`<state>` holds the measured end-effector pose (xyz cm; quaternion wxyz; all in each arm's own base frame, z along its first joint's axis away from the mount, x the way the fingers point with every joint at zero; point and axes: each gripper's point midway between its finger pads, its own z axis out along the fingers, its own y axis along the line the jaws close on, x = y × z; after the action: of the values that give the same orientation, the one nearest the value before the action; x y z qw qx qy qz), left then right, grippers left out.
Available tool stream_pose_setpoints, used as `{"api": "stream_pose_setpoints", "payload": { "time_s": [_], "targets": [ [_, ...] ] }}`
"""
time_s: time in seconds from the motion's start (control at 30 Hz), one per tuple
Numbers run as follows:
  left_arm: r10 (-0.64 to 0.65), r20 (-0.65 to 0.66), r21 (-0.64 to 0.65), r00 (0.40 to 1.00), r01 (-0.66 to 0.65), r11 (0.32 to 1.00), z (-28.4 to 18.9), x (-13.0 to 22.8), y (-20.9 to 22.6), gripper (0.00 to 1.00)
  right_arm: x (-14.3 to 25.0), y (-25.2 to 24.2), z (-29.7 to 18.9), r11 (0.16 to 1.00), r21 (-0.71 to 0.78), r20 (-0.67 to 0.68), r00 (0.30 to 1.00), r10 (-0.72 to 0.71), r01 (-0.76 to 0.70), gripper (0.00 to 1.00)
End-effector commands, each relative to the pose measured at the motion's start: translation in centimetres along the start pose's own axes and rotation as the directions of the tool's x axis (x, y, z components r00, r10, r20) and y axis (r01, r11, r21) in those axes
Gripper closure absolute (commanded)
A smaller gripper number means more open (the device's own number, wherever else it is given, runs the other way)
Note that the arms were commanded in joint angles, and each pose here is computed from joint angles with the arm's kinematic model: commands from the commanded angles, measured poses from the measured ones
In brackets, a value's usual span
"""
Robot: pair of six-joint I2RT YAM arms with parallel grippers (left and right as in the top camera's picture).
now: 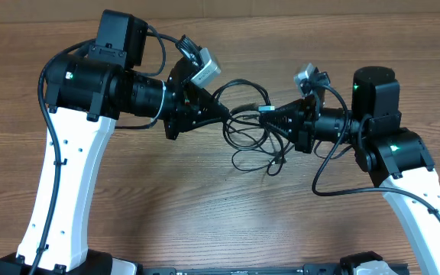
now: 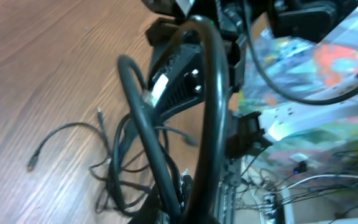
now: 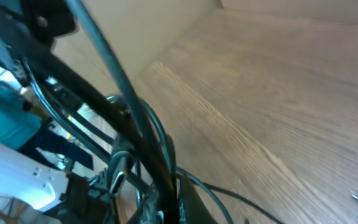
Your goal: Untangle cables
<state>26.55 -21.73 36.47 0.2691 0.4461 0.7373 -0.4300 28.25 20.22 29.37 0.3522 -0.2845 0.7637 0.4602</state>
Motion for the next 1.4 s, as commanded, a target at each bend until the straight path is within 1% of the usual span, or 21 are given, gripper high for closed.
{"api": "stream_pose_setpoints", "payload": {
  "time_s": [0.0,0.03,0.07,0.1,0.13,0.2,0.23,0.3,0.33,0.43,0.5,0.6,0.73,0.87,0.97,1.1,1.27,1.37],
  "targets": [
    [0.056,-0.05,-0.108,0.997,-0.061,0.992,-0.5,0.3,1.4,0.93,0.7,-3.3,-0.4,0.979,0.197,-0.021,0.998,0.054,-0.049,0.96],
    [0.045,-0.07,-0.139,0.997,-0.054,0.989,-0.6,0.6,1.9,0.68,1.3,-4.8,-0.8,0.953,0.287,-0.021,0.994,0.107,-0.097,0.96],
    [0.035,-0.079,-0.156,0.996,-0.047,0.987,-0.6,0.8,2.2,0.52,1.5,-5.6,-1.1,0.933,0.335,-0.015,0.99,0.144,-0.13,0.96],
    [0.015,-0.088,-0.175,0.996,-0.031,0.984,-0.7,1.0,2.6,0.27,1.7,-6.9,-1.6,0.889,0.413,0.019,0.978,0.21,-0.198,0.96],
    [0.01,-0.089,-0.175,0.996,-0.025,0.984,-0.6,1.0,2.6,0.22,1.6,-7.5,-1.9,0.862,0.445,0.052,0.968,0.247,-0.244,0.96],
    [-0.008,-0.094,-0.17,0.996,-0.008,0.985,-0.4,1.1,2.8,0.2,0.7,-8.2,-2.2,0.813,0.461,0.147,0.934,0.326,-0.356,0.96],
    [-0.016,-0.098,-0.165,0.995,0.0,0.986,-0.2,1.2,3.0,0.2,0.0,-8.1,-2.2,0.802,0.437,0.191,0.914,0.359,-0.407,0.96],
    [-0.041,-0.108,-0.156,0.993,0.024,0.987,0.3,1.5,3.3,0.21,-1.7,-7.1,-1.7,0.806,0.342,0.252,0.873,0.417,-0.483,0.96],
    [-0.053,-0.117,-0.149,0.992,0.036,0.988,0.7,1.7,3.5,0.21,-2.8,-6.0,-1.3,0.83,0.262,0.259,0.865,0.43,-0.492,0.96],
    [-0.092,-0.144,-0.129,0.985,0.074,0.989,1.7,2.3,4.2,0.25,-5.6,-2.6,-0.8,0.894,0.068,0.255,0.874,0.414,-0.443,0.96],
    [-0.116,-0.162,-0.116,0.98,0.098,0.988,2.5,2.7,4.8,0.26,-6.9,-1.3,-0.9,0.905,-0.005,0.261,0.873,0.411,-0.425,0.96],
    [-0.14,-0.182,-0.099,0.973,0.123,0.987,3.5,3.1,5.4,0.27,-7.7,-0.3,-1.1,0.914,-0.056,0.263,0.877,0.402,-0.402,0.96],
    [-0.148,-0.189,-0.081,0.971,0.135,0.987,4.3,3.3,5.8,0.28,-8.1,0.0,-1.2,0.92,-0.071,0.27,0.881,0.389,-0.385,0.96],
    [-0.113,-0.124,-0.02,0.986,0.111,0.994,4.4,1.7,5.1,0.29,-7.9,-0.1,-1.1,0.917,-0.068,0.265,0.878,0.397,-0.394,0.96],
    [-0.062,-0.058,0.024,0.996,0.063,0.998,4.4,0.2,4.4,0.29,-7.5,-0.6,-1.0,0.87,-0.07,0.254,0.835,0.489,-0.488,0.96],
    [-0.009,0.012,0.074,1.0,0.008,0.997,4.2,-1.4,3.6,0.3,-7.4,-1.2,-0.9,0.776,-0.096,0.252,0.739,0.625,-0.624,0.96],
    [0.037,0.054,0.12,0.998,-0.044,0.992,4.6,-2.5,2.6,0.31,-8.9,-1.1,-0.9,0.718,-0.162,0.266,0.671,0.692,-0.676,0.96],
    [0.079,0.077,0.141,0.994,-0.09,0.986,5.1,-3.2,2.0,0.3,-9.0,-1.4,-0.8,0.691,-0.173,0.267,0.642,0.719,-0.702,0.96]
  ]
}}
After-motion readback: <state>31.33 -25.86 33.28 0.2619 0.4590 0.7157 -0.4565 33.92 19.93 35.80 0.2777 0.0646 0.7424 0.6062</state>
